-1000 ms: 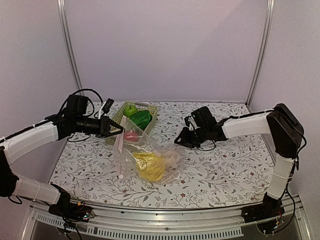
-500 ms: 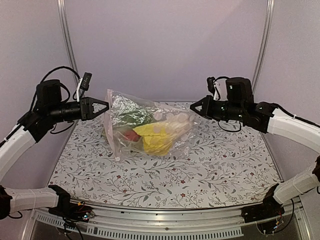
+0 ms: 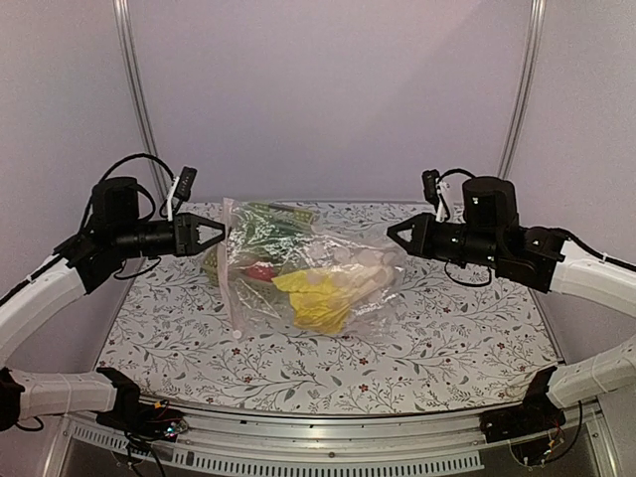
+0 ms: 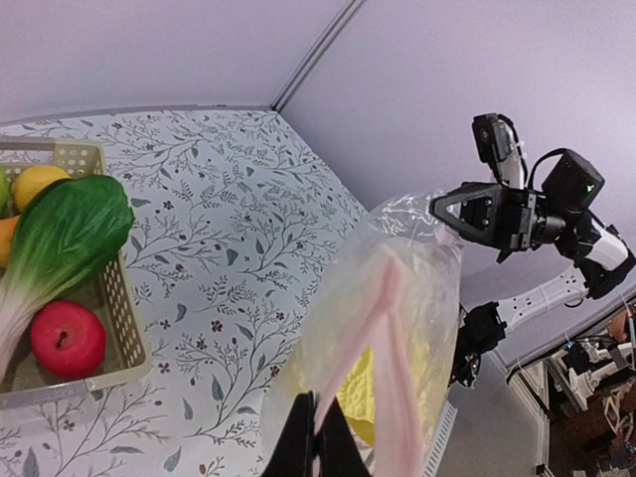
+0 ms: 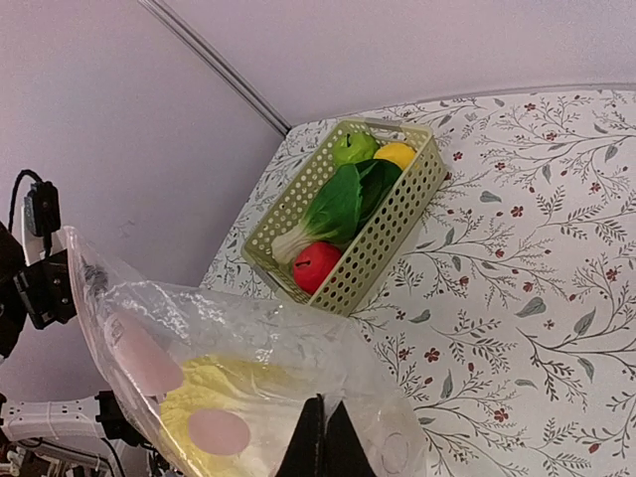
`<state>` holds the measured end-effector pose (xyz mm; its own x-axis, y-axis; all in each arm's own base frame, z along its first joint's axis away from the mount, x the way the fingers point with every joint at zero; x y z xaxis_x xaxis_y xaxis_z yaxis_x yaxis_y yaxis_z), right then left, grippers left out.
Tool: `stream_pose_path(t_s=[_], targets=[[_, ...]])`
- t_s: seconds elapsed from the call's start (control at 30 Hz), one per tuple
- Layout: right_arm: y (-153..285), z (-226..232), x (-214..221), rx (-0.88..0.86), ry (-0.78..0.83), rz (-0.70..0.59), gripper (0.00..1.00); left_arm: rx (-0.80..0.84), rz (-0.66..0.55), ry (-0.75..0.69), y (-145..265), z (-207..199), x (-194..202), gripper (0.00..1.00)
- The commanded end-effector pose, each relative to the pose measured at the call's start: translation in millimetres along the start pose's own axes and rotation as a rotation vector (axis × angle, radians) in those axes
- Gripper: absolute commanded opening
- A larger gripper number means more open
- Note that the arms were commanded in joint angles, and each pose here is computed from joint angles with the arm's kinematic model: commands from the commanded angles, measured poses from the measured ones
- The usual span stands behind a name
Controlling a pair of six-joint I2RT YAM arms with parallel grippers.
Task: Place the food in the zip-top bag and seal the zipper
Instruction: Adjust the zipper food storage bag at the center of the board.
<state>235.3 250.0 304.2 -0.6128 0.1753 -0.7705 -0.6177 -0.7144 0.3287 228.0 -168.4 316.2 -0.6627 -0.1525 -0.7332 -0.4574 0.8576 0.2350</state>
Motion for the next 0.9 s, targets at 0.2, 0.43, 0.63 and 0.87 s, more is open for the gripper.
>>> stream_pose_path(t_s=[0.2, 0.43, 0.63, 0.87], targets=[[-67.9, -19.5, 36.1, 0.263, 0.056, 0.154, 0.0, -0.013, 0.091, 0.083, -29.5, 14.2, 29.5, 0.02], [-77.9, -40.5, 58.1, 0.349, 0.005, 0.187, 0.0, -0.331, 0.131, 0.245, -25.1, 70.2, 74.5, 0.59], [-79.6, -41.7, 64.9, 0.333, 0.011, 0.216, 0.0, -0.337, 0.031, 0.282, -8.3, 71.5, 86.2, 0.75], [-81.6, -39.9, 65.8, 0.317, 0.017, 0.223, 0.0, -0.23, 0.083, 0.314, -22.1, 68.7, 99.8, 0.77]])
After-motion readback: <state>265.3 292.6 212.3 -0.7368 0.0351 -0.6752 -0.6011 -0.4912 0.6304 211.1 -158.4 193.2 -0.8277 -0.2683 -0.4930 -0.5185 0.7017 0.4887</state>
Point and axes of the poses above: each gripper's point midway between its finger pads, its own y axis back along the fingers, its own z axis along the line the jaws close on, x = y × z, the point moved 6 cm from there along y, back along the fingers, and after that the axes turned 5 degrees about y, right-handed, at the moved point
